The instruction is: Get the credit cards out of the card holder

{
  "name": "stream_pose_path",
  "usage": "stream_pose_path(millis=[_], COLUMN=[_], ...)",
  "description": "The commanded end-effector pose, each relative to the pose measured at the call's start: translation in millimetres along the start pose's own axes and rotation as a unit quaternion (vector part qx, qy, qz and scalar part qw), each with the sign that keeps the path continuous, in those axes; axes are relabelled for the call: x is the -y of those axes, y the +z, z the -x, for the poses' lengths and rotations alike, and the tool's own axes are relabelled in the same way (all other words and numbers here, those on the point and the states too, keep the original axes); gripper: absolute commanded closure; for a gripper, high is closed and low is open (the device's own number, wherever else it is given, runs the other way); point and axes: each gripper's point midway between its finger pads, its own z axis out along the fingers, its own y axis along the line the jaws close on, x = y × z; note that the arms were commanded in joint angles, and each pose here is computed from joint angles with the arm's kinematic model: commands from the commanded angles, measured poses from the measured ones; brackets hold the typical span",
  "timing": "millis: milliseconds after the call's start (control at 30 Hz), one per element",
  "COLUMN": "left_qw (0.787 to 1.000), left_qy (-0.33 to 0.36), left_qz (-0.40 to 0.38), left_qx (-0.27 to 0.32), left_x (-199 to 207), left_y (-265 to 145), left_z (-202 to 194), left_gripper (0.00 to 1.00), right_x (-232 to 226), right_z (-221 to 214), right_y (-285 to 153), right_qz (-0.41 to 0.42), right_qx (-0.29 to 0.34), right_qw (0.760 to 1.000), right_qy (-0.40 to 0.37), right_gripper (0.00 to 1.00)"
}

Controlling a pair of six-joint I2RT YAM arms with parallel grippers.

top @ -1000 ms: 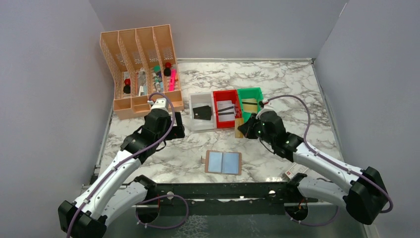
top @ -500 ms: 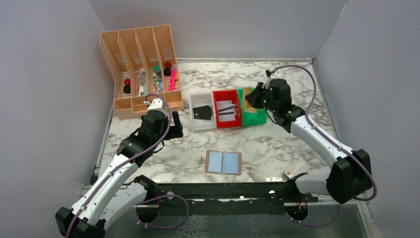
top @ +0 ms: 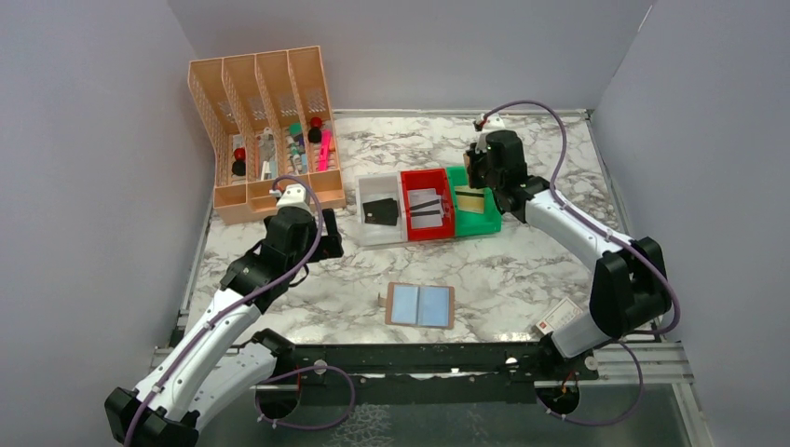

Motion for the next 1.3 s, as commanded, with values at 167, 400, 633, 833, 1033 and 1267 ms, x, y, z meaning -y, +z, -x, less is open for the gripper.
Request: stream_pose_path(millis=[167, 400, 633, 833, 1033, 1267], left_qw=[0.999, 0.999, 0.999, 0.999, 1.000, 1.000], left_qy=[0.014, 0.015, 0.015, 0.015, 0.014, 0.013], left_qz=[0.028, 0.029, 0.028, 0.025, 0.021, 0.019], left_qx=[-0.012, -0.017, -0.017, -0.018, -0.017, -0.017], left_x=[-9, -9, -9, -7, -7, -6], left_y=[9, 10, 10, 10, 9, 9], left_z=[-4, -6, -7, -7, -7, -7], left_gripper=[0.01, 0.01, 0.01, 0.01, 0.01, 0.01], right_x=[46, 40, 33, 31, 38, 24], right_z=[-29, -66, -81, -83, -73, -80], right_y=[18, 40, 49, 55, 69, 74], right_qz=[-0.094, -0.036, 0.014, 0.031, 0.005, 0.052], right_qx=[-0.048, -0.079, -0.054, -0.019, -0.008, -0.010], right_qw=[0.984, 0.963, 0.928, 0.890, 0.869, 0.860], right_qy=[-0.142, -0.255, -0.368, -0.454, -0.494, -0.507], right_gripper=[0.99, 0.99, 0.99, 0.98, 0.95, 0.90])
